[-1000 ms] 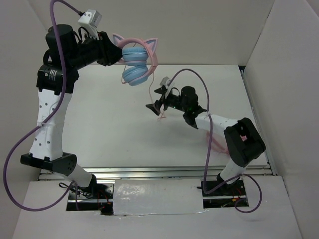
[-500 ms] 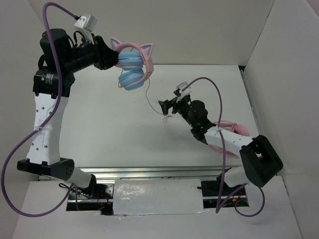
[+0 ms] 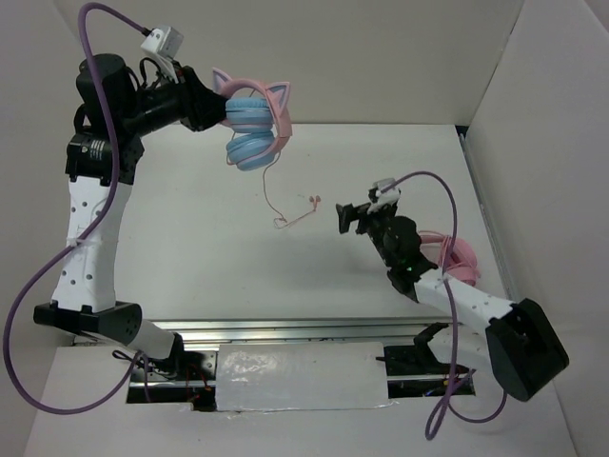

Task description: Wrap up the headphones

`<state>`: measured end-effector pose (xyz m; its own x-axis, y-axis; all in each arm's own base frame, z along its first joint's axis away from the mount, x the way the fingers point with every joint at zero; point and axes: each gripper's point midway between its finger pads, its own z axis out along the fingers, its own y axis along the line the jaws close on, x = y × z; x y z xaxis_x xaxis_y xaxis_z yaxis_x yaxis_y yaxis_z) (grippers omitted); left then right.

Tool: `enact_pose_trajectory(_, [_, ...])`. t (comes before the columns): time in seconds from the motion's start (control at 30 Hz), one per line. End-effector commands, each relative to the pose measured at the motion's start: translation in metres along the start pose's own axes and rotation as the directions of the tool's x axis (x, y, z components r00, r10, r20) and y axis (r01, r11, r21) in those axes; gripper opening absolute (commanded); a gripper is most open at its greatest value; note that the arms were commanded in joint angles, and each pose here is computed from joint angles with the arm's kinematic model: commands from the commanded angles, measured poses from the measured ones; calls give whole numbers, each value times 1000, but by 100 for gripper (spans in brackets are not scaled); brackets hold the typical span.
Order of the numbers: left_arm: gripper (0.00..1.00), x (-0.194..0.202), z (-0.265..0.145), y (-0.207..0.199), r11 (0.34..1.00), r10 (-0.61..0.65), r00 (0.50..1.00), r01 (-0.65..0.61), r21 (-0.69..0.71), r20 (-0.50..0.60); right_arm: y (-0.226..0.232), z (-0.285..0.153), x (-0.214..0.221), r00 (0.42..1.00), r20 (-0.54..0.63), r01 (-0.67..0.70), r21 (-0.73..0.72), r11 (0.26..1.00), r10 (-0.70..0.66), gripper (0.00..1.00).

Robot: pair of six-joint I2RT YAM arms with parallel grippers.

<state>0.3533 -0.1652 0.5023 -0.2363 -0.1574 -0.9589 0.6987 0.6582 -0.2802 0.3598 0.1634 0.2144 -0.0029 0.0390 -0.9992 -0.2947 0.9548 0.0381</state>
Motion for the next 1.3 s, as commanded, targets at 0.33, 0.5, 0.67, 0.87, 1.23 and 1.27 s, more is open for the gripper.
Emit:
enact_pose_trajectory(0.33, [0,-46,-9,-19,993,49,992,-61,98,120,143,-24,5,987,85,-65,-567,821,138,100])
enact_pose_trajectory(0.5, [0,-48,-8,-23,990,33,993,-49,135,113,189,22,-15,967,110,-99,-670,735,230,100])
enact_pose_trajectory(0.67, [0,-41,-10,-28,981,36,995,-53,185,93,205,72,-49,942,167,-105,-680,726,292,27])
enact_pose_trajectory(0.87, [0,-20,-25,-68,920,156,983,-179,348,93,183,108,-33,989,32,-87,-670,737,146,0])
enact_pose_trajectory(1.23, [0,82,-13,-96,853,365,929,-357,380,53,11,153,-36,967,-172,136,-285,949,-190,0])
enact_pose_trajectory(1.27, [0,95,-10,-95,836,401,915,-385,390,43,3,156,-52,961,-152,184,-273,944,-232,0])
